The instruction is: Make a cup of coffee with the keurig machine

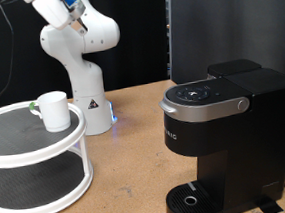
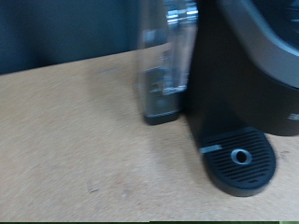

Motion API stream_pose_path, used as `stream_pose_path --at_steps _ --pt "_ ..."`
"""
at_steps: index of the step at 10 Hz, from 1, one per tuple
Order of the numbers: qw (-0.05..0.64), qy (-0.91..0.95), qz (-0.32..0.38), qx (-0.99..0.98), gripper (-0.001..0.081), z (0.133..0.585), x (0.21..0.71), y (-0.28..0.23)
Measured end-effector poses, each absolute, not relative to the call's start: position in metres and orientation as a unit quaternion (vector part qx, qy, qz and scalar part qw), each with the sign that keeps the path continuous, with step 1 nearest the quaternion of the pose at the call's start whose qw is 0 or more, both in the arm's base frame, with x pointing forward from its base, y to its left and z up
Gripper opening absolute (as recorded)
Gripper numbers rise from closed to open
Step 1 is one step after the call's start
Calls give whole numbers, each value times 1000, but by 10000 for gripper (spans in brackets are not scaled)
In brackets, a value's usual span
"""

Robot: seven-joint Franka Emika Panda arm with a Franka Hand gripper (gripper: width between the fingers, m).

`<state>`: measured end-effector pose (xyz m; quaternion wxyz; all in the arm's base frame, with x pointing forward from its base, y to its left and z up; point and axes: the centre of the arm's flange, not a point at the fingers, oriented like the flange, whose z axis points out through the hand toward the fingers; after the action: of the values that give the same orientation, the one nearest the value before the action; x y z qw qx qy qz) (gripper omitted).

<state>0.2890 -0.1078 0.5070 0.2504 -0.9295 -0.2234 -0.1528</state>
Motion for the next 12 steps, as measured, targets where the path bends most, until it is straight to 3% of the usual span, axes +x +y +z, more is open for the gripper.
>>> stream_pose_path --at_steps 6,9,12 --pt "256 -143 -148 -945 4 492 280 -119" --pt "226 -179 -56 -956 4 479 267 -122" --pt "226 -187 -59 -954 4 478 262 -133"
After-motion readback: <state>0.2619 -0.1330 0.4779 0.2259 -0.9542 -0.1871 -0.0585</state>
